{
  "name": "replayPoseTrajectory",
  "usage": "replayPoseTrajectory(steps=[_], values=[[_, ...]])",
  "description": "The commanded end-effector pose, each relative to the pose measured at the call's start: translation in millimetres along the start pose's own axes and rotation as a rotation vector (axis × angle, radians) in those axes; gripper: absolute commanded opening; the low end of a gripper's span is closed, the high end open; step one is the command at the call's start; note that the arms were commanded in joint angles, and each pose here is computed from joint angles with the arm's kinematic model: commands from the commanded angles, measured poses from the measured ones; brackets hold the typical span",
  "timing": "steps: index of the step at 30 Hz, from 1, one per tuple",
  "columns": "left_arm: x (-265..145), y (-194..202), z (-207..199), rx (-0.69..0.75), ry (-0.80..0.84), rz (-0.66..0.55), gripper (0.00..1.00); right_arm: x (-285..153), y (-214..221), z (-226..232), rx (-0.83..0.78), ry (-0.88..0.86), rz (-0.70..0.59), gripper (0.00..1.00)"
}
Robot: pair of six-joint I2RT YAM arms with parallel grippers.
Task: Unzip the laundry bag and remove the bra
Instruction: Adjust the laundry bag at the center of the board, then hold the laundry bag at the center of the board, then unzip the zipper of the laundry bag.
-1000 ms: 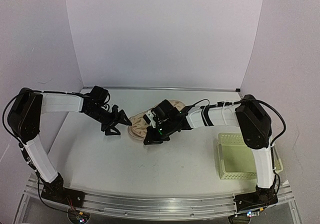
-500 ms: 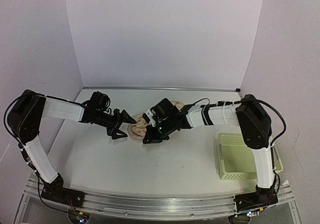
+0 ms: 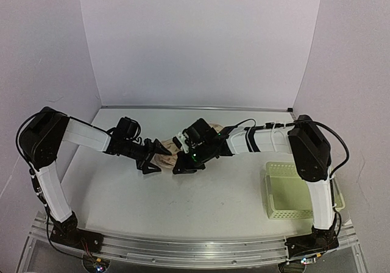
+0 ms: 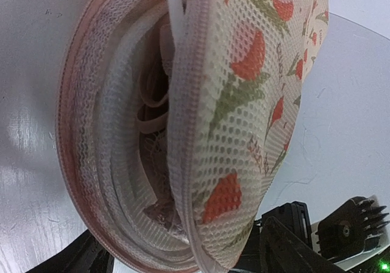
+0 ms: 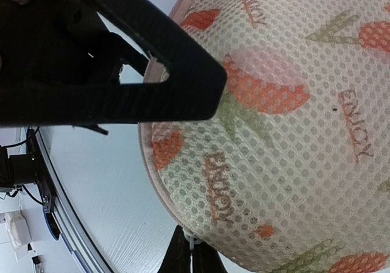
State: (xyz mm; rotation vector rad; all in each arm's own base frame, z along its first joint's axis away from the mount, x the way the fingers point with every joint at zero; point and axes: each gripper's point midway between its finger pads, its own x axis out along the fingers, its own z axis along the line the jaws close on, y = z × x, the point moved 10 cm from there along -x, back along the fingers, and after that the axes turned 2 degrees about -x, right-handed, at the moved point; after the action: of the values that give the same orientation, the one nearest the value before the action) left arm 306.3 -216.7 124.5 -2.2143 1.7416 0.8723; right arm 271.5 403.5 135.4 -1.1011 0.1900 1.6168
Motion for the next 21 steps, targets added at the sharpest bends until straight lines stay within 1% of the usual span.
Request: replayPoseTrajectory(steps=[1, 5, 8, 12, 13, 14, 15, 21], values=[[5, -4, -12, 0.039, 0.057, 0.016, 0.74, -13, -12, 20, -0.053, -0.056, -0.051, 0.0], [7, -7, -16, 0.051, 0.065, 0.021, 0.58, -14, -10, 21, -0.06, -0.062, -0.044, 0.0], [9, -8, -16, 0.053, 0.065, 0.026, 0.43, -15, -7, 21, -0.066, -0.062, -0.037, 0.0], [9, -10, -19, 0.06, 0.071, 0.025, 0.16, -18, -1, 19, -0.063, -0.05, -0.031, 0.0], [9, -10, -20, 0.06, 0.072, 0.025, 0.05, -18, 1, 18, -0.062, -0.045, -0.028, 0.0], [9, -10, -21, 0.063, 0.075, 0.026, 0.01, -18, 2, 17, -0.062, -0.041, -0.027, 0.0], [9, -10, -21, 0.064, 0.076, 0.026, 0.0, -19, 4, 16, -0.06, -0.036, -0.023, 0.0], [6, -10, -25, 0.077, 0.086, 0.021, 0.0, -24, 16, 8, -0.052, 0.017, -0.022, 0.0]])
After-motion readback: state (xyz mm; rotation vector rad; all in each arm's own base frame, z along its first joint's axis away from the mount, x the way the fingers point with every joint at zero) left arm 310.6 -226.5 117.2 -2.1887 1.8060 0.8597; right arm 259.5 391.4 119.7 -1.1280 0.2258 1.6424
